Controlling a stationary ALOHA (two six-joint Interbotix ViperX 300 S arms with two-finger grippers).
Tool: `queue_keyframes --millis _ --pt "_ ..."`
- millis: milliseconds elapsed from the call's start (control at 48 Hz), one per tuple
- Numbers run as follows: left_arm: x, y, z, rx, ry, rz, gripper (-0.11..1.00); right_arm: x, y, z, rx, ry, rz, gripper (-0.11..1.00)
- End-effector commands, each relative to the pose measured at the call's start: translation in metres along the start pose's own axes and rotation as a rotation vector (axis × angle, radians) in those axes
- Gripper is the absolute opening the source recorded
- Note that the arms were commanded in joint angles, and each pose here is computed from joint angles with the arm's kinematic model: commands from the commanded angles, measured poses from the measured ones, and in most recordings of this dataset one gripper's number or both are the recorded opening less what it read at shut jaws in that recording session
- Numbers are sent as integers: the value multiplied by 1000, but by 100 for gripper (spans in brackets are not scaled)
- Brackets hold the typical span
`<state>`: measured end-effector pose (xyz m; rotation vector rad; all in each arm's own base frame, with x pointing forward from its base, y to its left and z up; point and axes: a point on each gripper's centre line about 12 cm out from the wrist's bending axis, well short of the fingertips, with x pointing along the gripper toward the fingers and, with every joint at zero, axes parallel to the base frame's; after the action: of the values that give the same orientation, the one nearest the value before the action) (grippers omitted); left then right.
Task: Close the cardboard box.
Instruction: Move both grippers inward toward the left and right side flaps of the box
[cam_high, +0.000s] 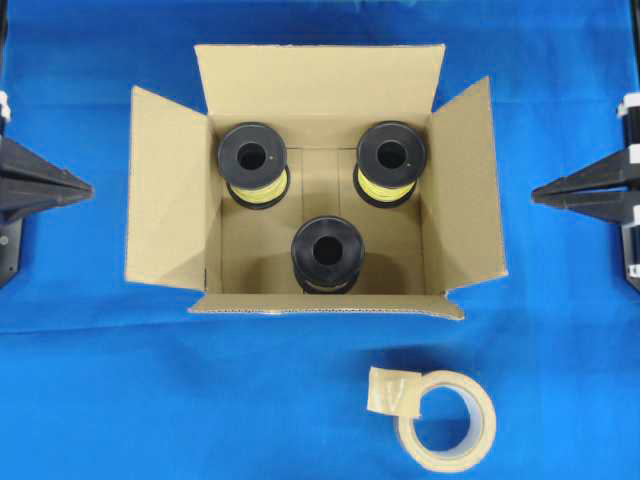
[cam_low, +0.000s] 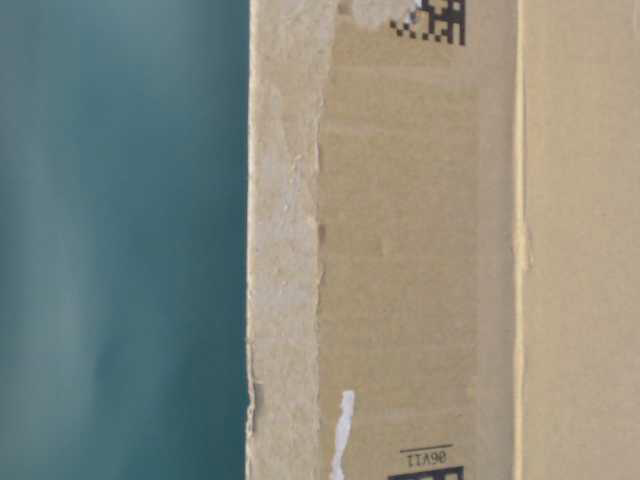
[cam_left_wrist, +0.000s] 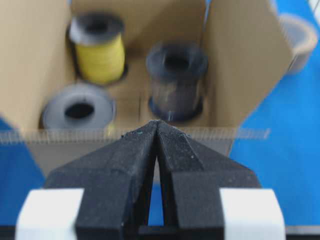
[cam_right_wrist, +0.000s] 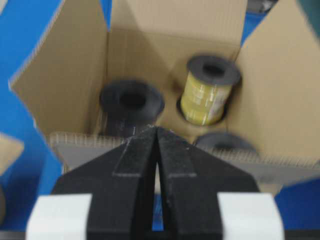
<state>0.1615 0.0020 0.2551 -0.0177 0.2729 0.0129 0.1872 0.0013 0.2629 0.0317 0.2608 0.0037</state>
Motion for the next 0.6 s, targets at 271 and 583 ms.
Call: queue_keyframes --millis 271,583 --pt "19 1 -36 -5 118 6 0 26 -2 -44 22 165 -7 0" --pt "32 2 -45 -5 118 9 0 43 -4 -58 31 197 -19 0"
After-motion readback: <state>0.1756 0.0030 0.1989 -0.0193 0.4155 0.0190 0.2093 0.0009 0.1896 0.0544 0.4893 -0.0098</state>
